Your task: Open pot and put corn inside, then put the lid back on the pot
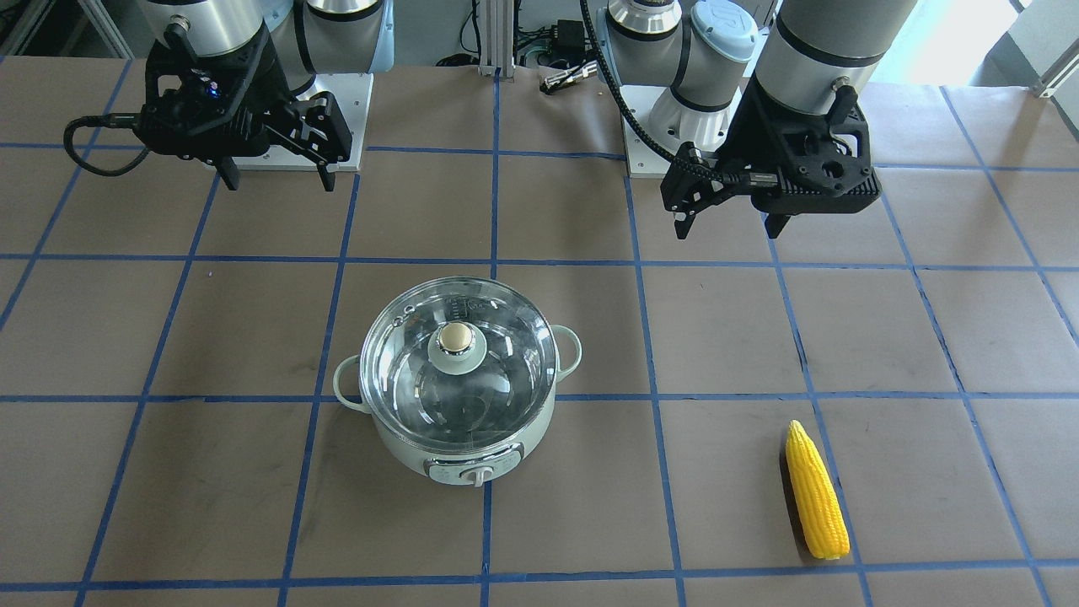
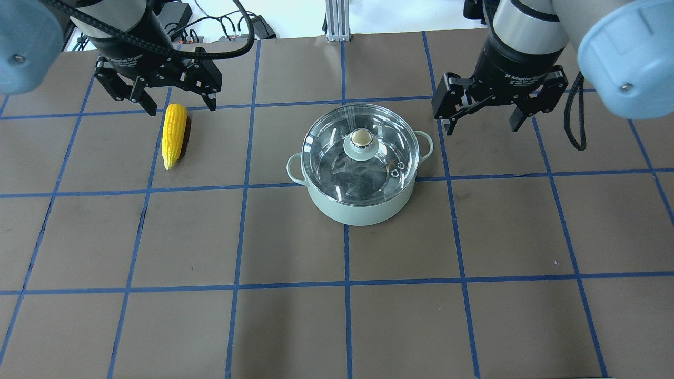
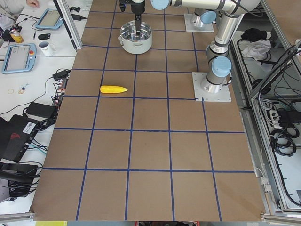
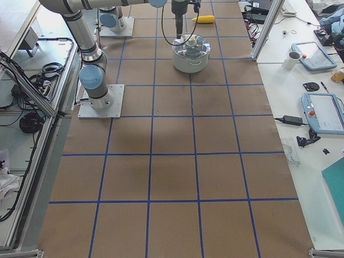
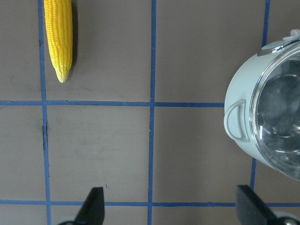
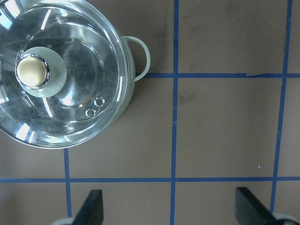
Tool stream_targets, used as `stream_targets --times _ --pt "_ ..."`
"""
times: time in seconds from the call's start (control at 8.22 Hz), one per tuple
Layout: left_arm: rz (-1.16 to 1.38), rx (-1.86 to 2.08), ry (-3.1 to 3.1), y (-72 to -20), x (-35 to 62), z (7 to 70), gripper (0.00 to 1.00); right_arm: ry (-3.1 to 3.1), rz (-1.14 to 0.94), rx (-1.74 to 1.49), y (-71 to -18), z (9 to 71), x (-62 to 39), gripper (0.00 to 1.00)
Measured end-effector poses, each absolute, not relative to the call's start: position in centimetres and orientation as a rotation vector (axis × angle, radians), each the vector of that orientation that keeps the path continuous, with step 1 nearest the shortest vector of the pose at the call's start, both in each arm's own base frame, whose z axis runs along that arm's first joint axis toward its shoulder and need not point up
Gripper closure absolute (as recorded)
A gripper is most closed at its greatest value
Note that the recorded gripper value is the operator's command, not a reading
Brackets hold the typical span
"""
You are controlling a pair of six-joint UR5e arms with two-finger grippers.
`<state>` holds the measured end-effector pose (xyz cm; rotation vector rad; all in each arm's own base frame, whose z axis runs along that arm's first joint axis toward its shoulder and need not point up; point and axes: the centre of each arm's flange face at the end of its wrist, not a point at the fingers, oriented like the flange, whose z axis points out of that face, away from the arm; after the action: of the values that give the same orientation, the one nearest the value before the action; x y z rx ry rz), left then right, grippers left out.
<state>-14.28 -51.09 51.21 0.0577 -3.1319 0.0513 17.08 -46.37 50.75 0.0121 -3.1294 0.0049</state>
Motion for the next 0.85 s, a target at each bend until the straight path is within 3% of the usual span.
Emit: stream_targets --times 0.61,0.85 --pt "0.060 0.030 -3.136 -51.8 -13.1 51.2 0.00 -3.129 0.000 0.008 -46.4 50.6 17.2 0.00" --pt "0.068 0.043 -3.138 -54.6 -7.6 49.3 0.00 -3.129 0.008 0.007 -46.7 50.4 17.2 0.00"
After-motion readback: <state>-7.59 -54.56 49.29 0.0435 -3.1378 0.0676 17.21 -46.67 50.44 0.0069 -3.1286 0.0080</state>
